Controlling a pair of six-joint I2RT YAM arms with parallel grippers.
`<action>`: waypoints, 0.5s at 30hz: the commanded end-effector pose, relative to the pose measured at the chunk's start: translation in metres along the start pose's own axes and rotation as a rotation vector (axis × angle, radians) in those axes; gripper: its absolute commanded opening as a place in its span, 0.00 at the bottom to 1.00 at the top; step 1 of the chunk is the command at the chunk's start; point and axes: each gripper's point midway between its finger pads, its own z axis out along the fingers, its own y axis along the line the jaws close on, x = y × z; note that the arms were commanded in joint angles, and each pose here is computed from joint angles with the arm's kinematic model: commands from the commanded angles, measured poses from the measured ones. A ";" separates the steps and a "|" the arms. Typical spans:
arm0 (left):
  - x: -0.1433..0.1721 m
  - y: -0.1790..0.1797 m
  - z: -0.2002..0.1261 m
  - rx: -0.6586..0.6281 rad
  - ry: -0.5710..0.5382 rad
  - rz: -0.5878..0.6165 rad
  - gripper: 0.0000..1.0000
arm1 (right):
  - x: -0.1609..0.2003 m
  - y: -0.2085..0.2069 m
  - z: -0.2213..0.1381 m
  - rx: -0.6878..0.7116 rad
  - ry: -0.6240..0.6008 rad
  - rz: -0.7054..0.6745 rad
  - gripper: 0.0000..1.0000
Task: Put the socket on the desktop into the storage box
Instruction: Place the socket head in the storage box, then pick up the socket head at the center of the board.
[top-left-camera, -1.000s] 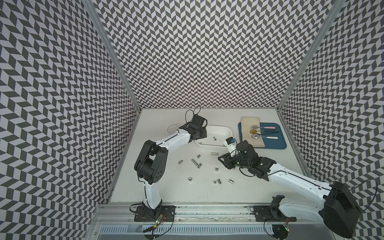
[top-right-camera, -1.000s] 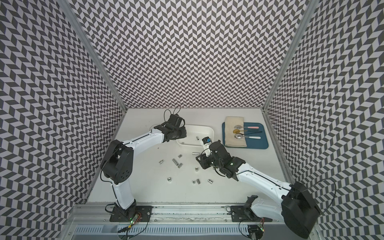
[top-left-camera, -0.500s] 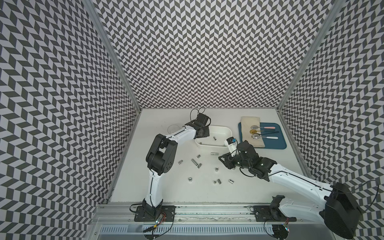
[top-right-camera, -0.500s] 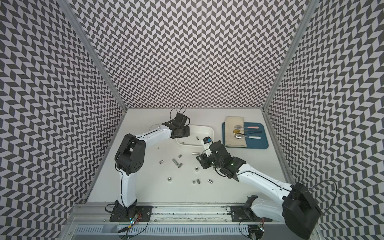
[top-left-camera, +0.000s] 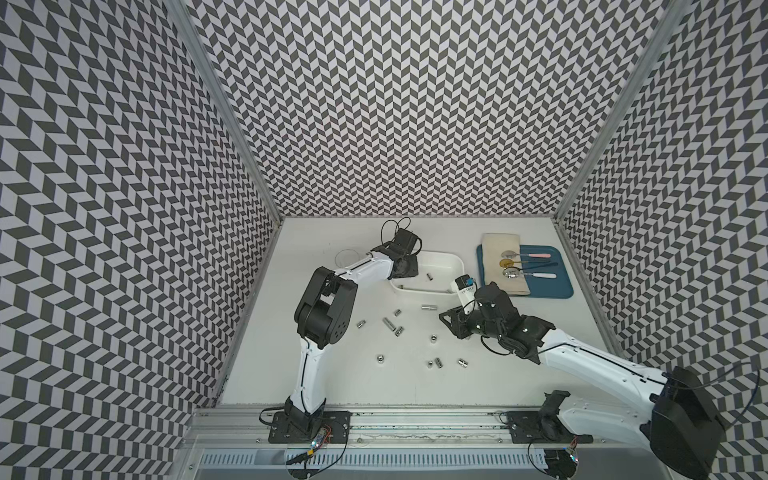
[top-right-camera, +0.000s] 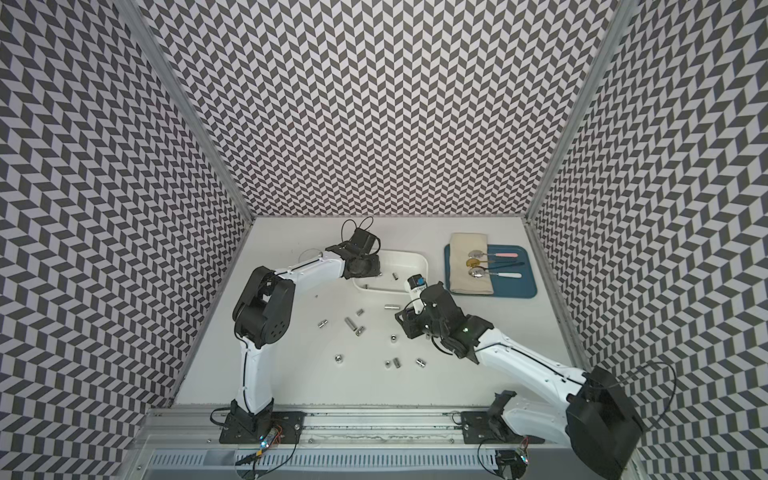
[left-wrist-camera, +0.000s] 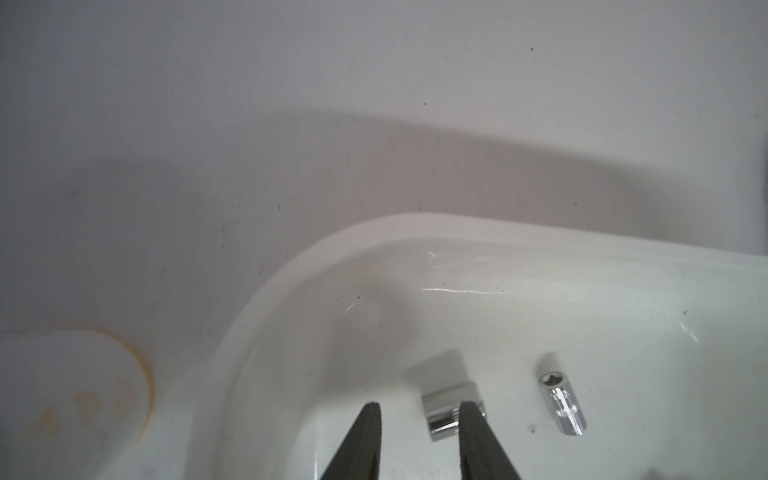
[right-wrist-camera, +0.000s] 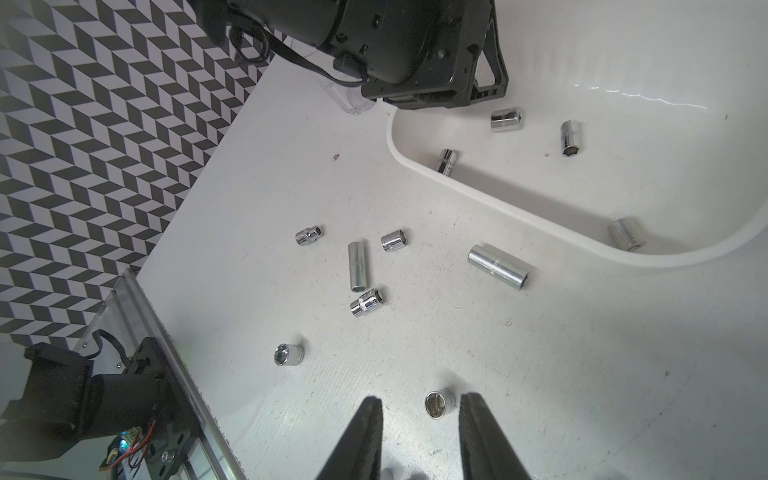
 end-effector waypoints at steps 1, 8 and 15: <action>-0.013 -0.008 -0.012 0.005 -0.035 0.014 0.36 | -0.010 -0.001 -0.007 0.007 -0.045 0.011 0.35; -0.018 -0.014 -0.037 0.040 -0.073 0.016 0.37 | -0.014 -0.007 -0.008 0.046 -0.051 0.026 0.38; -0.014 -0.019 -0.070 0.107 -0.106 0.014 0.40 | -0.019 -0.018 -0.011 0.091 -0.051 0.053 0.39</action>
